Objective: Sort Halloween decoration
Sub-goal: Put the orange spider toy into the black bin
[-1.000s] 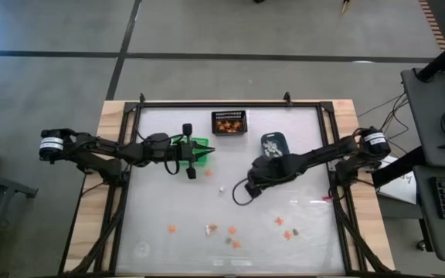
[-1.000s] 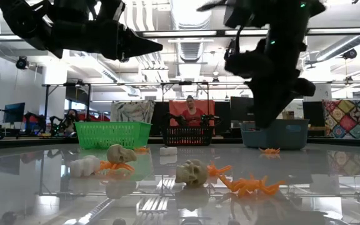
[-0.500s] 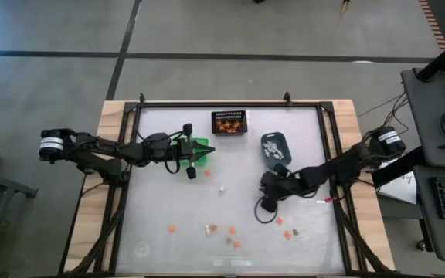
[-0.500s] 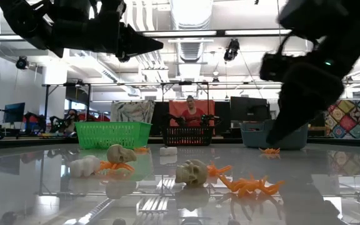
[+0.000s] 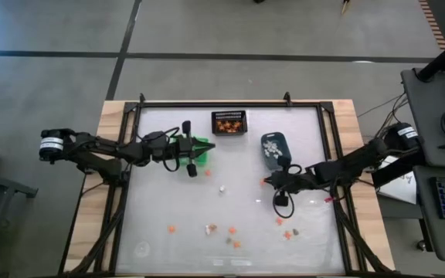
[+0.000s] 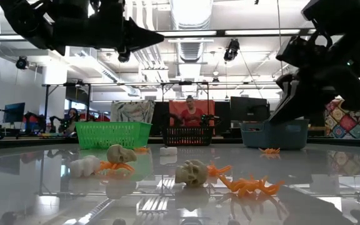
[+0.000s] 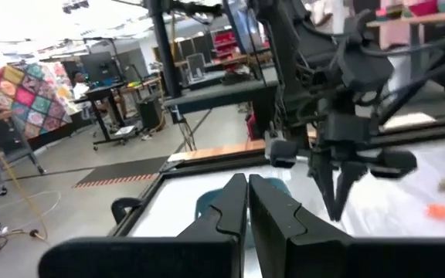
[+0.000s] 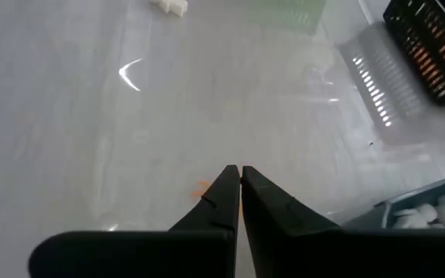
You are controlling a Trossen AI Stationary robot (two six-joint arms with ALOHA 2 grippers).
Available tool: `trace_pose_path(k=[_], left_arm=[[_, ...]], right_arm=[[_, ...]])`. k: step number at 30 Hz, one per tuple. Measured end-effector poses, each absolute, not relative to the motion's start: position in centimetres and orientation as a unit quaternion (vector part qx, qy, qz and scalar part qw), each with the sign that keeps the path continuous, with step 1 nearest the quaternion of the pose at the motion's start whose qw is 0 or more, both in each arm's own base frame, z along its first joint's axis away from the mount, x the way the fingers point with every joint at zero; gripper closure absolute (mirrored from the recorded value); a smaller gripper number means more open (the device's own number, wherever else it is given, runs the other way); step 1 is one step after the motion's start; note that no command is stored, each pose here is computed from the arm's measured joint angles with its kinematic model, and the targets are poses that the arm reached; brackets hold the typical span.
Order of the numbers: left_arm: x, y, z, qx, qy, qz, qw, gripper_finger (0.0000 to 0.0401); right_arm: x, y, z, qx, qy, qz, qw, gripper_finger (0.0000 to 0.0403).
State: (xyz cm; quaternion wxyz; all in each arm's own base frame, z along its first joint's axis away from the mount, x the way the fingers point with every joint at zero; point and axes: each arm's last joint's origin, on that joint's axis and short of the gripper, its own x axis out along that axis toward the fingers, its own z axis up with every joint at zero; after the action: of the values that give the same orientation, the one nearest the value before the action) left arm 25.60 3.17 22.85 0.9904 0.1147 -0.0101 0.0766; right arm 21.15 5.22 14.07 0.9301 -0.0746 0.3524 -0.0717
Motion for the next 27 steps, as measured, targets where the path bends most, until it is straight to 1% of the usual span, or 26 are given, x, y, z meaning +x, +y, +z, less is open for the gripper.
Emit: trace_pose_path(k=[5,9,11,14,21,27], left_arm=[[25.59,3.29,22.87,0.11,-0.009,0.096,0.989,0.0401],[25.58,3.29,22.99,0.11,-0.015,0.098,0.989,0.0401],[25.58,3.29,23.03,0.11,-0.017,0.098,0.989,0.0401],[25.57,3.29,23.11,0.11,-0.021,0.098,0.989,0.0401],[25.56,3.29,23.28,0.11,-0.03,0.1,0.989,0.0401],[25.56,3.29,23.29,0.111,-0.03,0.1,0.988,0.0401]], right_arm=[[21.25,5.25,14.23,-0.08,0.349,-0.069,0.931,0.0394],[21.22,5.29,14.19,-0.057,0.351,-0.069,0.932,0.0392],[21.2,5.29,14.17,-0.042,0.351,-0.074,0.932,0.0382],[21.09,5.27,14.06,-0.025,0.357,-0.081,0.93,0.035],[21.12,5.32,14.06,-0.014,0.358,-0.073,0.931,0.025],[21.32,4.92,14.17,-0.01,0.35,-0.084,0.933,0.0197]])
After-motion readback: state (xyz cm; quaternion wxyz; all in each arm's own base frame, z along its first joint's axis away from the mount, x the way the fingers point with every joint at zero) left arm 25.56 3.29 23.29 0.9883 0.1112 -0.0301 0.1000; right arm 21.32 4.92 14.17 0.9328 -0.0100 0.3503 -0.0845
